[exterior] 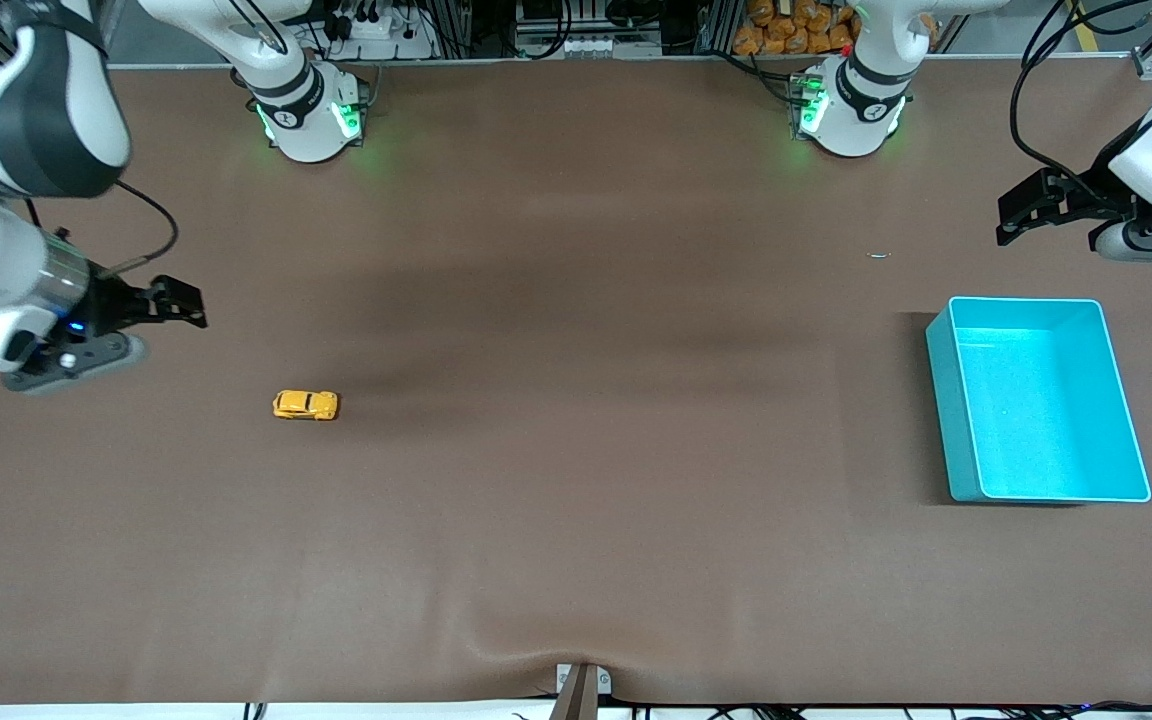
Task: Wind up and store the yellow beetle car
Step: 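Reach the right gripper down toward the yellow toy car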
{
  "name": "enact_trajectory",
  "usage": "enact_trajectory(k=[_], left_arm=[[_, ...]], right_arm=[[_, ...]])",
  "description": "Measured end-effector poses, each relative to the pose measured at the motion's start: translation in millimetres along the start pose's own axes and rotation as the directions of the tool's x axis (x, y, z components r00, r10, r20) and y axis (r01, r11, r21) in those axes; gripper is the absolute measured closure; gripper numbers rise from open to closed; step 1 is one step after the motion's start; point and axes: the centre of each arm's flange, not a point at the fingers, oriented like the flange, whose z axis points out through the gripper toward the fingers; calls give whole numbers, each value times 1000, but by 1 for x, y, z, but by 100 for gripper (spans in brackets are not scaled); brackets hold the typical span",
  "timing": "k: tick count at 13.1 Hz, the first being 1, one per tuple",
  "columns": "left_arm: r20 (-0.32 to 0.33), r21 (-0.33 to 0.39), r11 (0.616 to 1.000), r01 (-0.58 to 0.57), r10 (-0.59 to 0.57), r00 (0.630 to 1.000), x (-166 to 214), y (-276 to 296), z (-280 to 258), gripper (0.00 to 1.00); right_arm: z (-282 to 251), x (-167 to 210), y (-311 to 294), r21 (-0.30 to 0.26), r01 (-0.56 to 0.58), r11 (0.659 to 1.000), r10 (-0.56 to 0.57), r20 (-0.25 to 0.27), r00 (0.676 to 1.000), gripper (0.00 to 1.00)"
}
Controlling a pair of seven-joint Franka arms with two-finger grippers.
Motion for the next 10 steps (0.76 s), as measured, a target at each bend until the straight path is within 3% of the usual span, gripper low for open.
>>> enact_trajectory(k=[3, 5, 10], left_arm=[[-1, 0, 1000, -3, 3, 1000, 0, 2, -1, 0], [-1, 1, 1000, -5, 5, 1000, -1, 3, -1, 0], [-1, 1, 1000, -6, 6, 1000, -1, 3, -1, 0]], right_arm=[[32, 12, -2, -16, 198, 980, -198, -17, 980, 0], [66, 12, 2, -44, 316, 948, -317, -19, 948, 0], [141, 18, 4, -61, 602, 796, -601, 31, 799, 0]])
